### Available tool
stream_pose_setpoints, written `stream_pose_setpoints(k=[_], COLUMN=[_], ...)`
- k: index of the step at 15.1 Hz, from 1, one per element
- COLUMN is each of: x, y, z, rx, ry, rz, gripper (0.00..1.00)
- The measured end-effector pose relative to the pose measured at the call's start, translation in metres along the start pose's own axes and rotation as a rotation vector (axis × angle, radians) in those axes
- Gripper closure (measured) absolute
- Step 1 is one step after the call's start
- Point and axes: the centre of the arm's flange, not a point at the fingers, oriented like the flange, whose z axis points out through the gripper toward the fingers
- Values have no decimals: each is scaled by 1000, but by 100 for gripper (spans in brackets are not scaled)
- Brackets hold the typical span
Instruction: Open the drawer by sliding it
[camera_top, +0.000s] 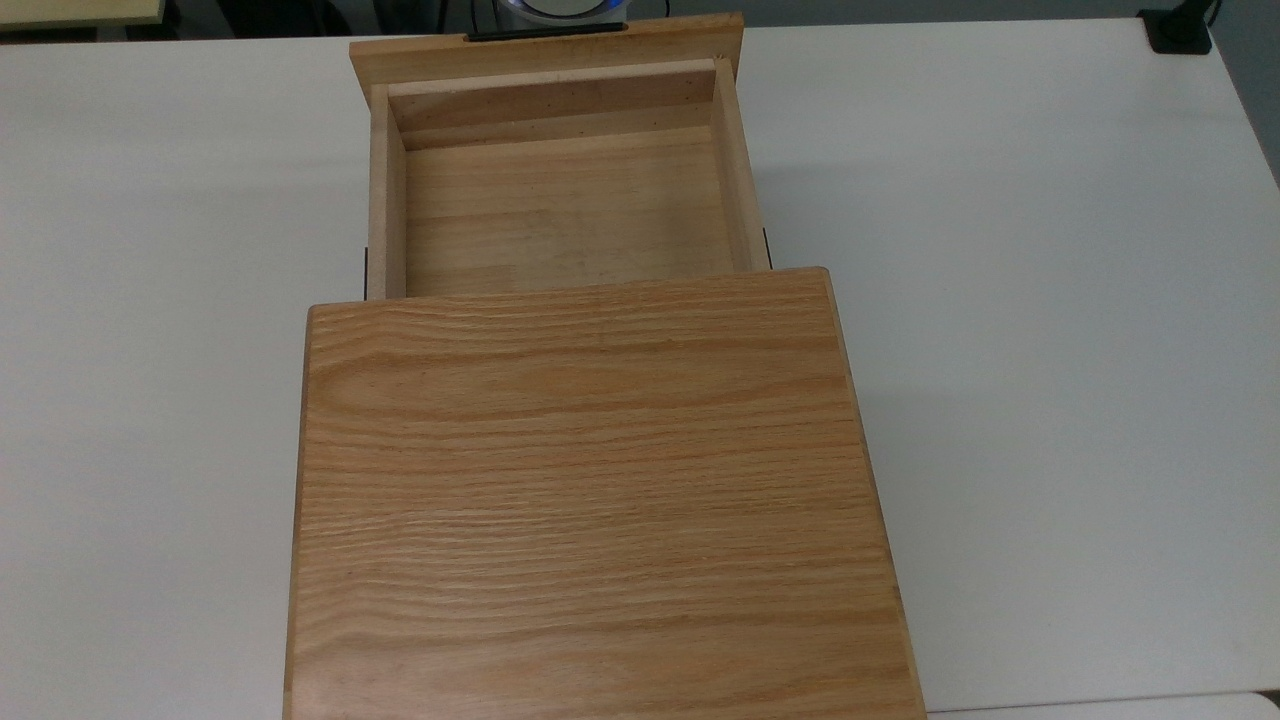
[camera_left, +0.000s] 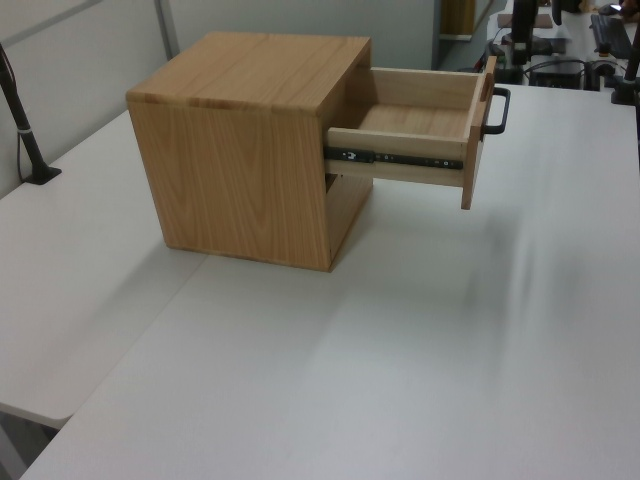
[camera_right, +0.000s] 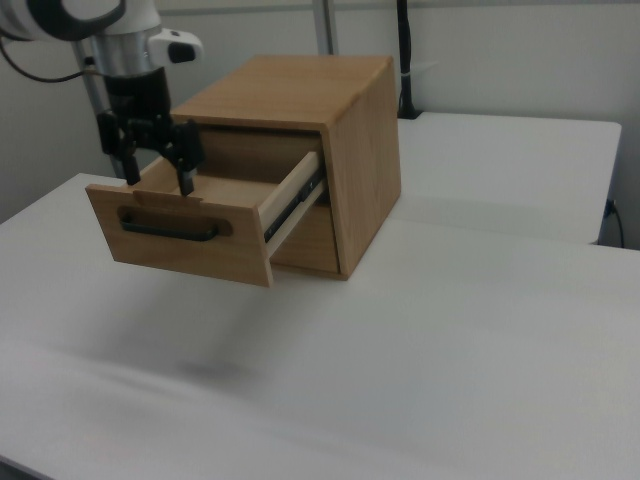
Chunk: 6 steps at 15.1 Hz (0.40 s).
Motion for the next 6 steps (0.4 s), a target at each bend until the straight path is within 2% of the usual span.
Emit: stream_pose_setpoints(k=[3, 6], x=[21, 26], y=[13, 15], z=[-3, -4], rx=[-37, -51], ry=[-11, -13], rz=[5, 7], gripper=[0, 0])
